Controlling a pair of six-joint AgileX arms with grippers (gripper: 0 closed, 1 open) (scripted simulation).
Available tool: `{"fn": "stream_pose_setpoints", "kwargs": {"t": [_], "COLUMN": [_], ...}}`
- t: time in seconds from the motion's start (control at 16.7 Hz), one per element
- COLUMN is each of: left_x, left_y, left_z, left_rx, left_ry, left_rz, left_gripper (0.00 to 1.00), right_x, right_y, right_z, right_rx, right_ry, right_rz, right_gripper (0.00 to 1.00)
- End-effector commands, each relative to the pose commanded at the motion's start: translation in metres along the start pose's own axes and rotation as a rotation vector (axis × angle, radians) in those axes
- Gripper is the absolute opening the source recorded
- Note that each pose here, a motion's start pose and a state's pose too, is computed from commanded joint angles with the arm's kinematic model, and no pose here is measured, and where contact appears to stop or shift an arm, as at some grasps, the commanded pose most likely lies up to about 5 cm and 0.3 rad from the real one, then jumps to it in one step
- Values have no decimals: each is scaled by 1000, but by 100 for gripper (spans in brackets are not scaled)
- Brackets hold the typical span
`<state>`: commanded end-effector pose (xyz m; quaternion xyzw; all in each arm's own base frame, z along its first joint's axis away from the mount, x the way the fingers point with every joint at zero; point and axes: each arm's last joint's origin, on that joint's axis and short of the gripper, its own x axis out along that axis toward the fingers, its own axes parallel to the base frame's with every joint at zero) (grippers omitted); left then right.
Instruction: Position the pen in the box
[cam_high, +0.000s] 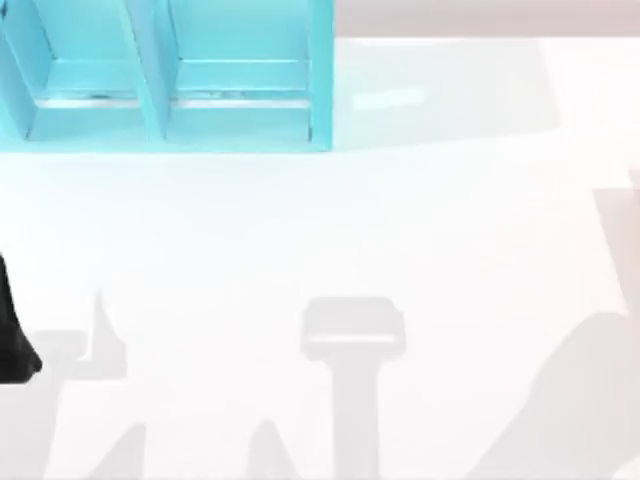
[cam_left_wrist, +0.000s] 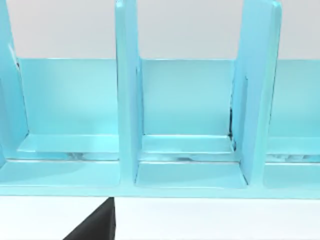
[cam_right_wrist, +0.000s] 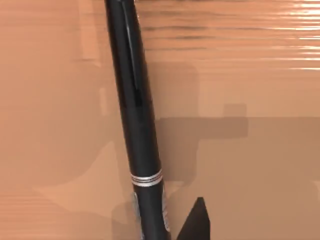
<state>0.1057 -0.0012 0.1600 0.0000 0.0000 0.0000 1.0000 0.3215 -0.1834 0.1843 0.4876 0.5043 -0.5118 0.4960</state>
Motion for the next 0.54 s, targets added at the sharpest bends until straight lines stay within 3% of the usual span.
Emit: {"fn": "stream_pose_setpoints", "kwargs": {"t": [0.18, 0.54], "left_x": [0, 0], "left_y": [0, 0], "left_z": [0, 0], "left_rx": [0, 0], "left_ry": [0, 0], "left_rz": [0, 0], "left_gripper": [100, 100], "right_x": [0, 0], "right_y": [0, 0], "right_z": [0, 0], "right_rx": [0, 0], "right_ry": [0, 0], "right_rz": [0, 0], "right_gripper": [98, 100]}}
